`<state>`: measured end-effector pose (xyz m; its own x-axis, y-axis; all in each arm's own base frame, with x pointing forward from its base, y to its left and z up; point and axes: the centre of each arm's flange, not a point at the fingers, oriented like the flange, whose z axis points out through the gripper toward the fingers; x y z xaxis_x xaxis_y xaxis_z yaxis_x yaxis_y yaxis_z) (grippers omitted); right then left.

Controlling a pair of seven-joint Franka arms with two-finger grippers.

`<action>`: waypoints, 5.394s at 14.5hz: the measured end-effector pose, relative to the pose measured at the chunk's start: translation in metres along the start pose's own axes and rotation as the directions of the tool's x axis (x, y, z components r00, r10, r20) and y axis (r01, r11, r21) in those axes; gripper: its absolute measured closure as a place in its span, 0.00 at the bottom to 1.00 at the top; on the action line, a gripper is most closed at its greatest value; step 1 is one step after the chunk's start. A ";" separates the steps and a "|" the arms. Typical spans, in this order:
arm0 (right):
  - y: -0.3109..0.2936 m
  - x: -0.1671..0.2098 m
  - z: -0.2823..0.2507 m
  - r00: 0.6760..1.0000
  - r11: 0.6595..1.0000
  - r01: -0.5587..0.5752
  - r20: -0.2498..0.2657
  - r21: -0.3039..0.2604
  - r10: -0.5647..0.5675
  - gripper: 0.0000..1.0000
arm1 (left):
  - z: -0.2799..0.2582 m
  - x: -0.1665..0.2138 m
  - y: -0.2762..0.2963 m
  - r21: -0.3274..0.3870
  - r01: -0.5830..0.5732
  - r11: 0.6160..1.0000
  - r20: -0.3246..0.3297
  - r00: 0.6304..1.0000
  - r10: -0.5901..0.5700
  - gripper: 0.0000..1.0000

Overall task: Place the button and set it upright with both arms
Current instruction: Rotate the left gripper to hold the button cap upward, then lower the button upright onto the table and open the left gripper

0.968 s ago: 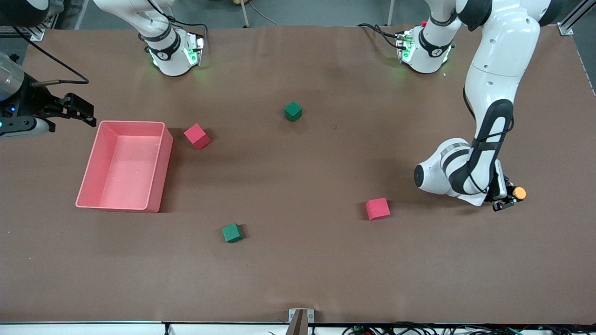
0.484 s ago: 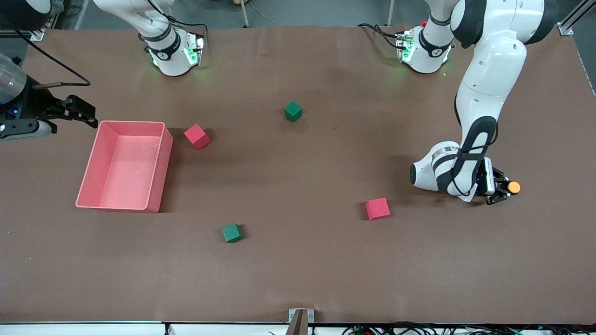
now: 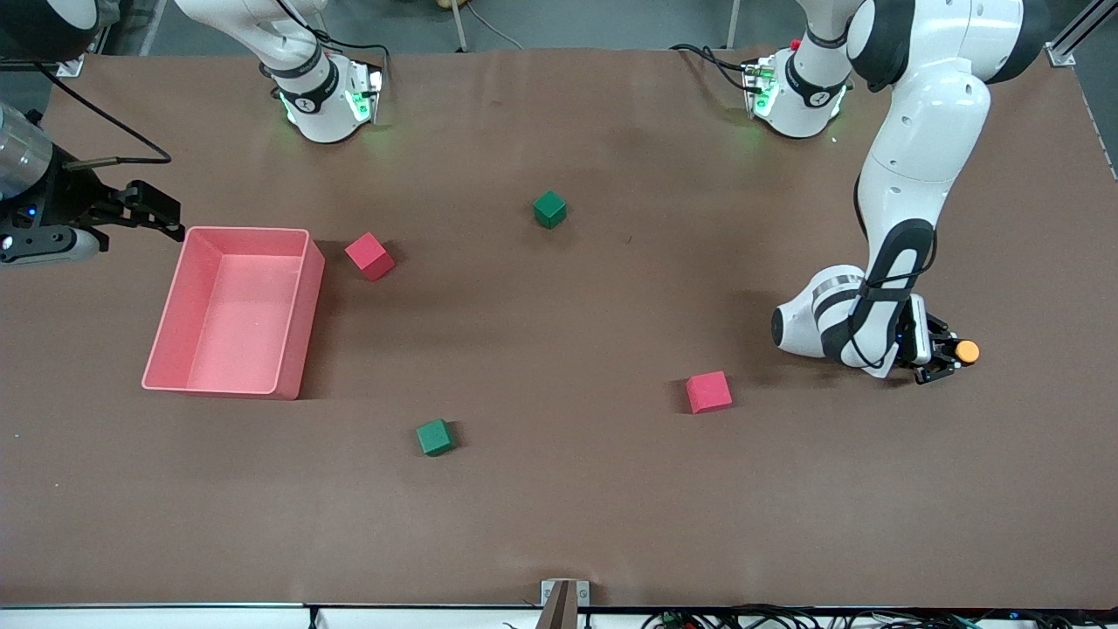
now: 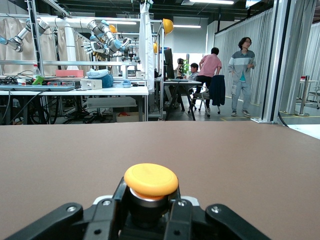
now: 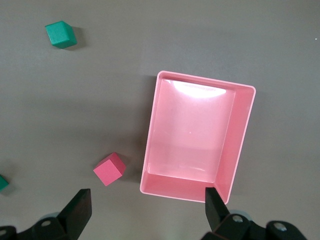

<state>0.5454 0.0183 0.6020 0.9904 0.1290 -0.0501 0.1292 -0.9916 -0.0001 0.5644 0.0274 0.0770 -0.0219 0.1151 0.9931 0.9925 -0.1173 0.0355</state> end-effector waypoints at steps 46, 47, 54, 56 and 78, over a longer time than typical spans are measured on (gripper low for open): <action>0.006 0.007 -0.003 0.999 1.000 -0.009 -0.048 -0.004 0.009 0.00 | 0.033 -0.008 0.016 0.024 0.039 0.999 -0.067 0.997 -0.037 0.00; 0.006 0.007 -0.003 0.999 1.000 -0.010 -0.048 -0.004 0.010 0.00 | 0.034 -0.008 0.015 0.025 0.037 0.999 -0.068 0.997 -0.036 0.00; 0.007 0.007 -0.002 0.999 1.000 -0.011 -0.047 -0.004 0.011 0.00 | 0.036 0.005 0.020 0.040 0.028 0.999 -0.106 0.994 -0.024 0.00; 0.007 0.007 -0.002 0.999 1.000 -0.011 -0.046 -0.004 0.011 0.00 | 0.035 0.015 0.026 0.040 0.036 0.999 -0.108 0.994 -0.031 0.00; 0.011 0.008 0.000 0.999 1.000 -0.018 -0.044 -0.004 0.018 0.00 | -0.070 0.349 0.120 -0.307 -0.396 0.865 0.703 0.518 0.487 0.00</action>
<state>0.5546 0.0087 0.6017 0.9938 0.1113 -0.0057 0.1113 -0.9938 0.0046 0.6676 -0.0159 0.4358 0.5566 0.6962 0.4533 0.8304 -0.4499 -0.3287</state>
